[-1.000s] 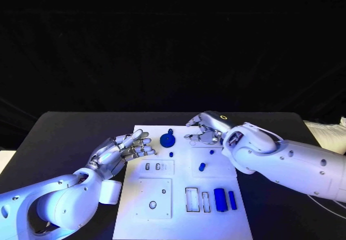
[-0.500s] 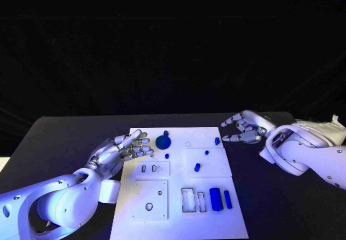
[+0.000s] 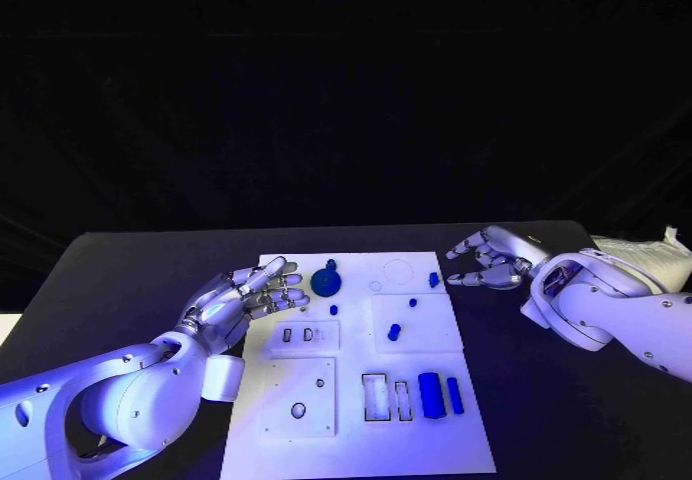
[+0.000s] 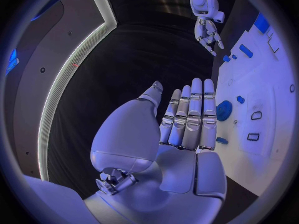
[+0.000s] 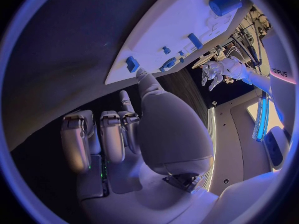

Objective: Assemble the parts on the task board

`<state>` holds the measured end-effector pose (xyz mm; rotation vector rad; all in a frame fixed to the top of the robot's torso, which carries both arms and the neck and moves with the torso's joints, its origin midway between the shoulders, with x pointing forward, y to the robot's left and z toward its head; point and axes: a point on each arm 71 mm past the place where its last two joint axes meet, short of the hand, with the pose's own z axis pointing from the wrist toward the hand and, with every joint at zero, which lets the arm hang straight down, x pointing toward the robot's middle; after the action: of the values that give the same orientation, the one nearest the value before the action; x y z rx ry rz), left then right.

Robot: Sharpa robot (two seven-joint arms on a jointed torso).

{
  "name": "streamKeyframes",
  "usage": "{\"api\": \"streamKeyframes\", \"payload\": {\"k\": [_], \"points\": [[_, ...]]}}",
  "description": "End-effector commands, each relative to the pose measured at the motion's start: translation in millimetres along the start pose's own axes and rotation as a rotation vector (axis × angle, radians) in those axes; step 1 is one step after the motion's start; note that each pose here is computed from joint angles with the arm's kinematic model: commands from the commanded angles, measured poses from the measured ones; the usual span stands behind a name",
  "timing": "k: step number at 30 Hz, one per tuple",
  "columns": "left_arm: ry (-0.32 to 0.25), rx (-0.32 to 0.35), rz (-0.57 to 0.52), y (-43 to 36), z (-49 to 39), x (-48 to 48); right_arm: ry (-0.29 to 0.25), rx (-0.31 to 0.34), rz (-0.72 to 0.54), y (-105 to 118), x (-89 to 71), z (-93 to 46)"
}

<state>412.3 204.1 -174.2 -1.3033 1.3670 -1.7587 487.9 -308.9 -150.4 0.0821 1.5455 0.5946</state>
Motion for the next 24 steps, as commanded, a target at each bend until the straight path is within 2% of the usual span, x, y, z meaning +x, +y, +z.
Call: {"api": "streamKeyframes", "payload": {"k": [1, 9, 17, 24], "points": [[0.023, 0.002, -0.012, 0.0, 0.5, 2.3, 0.031, -0.011, -0.033, 1.6, 7.3, 2.7], [0.023, 0.001, -0.012, 0.2, 0.5, 2.1, 0.055, -0.018, -0.033, 3.9, 20.7, 8.9], [0.023, -0.002, -0.011, 0.4, 0.5, 2.1, 0.049, -0.021, -0.026, 4.4, 25.3, 13.5], [0.023, -0.004, -0.012, 0.5, 0.4, 2.2, 0.066, -0.027, -0.021, 7.0, 31.3, 16.7]]}}
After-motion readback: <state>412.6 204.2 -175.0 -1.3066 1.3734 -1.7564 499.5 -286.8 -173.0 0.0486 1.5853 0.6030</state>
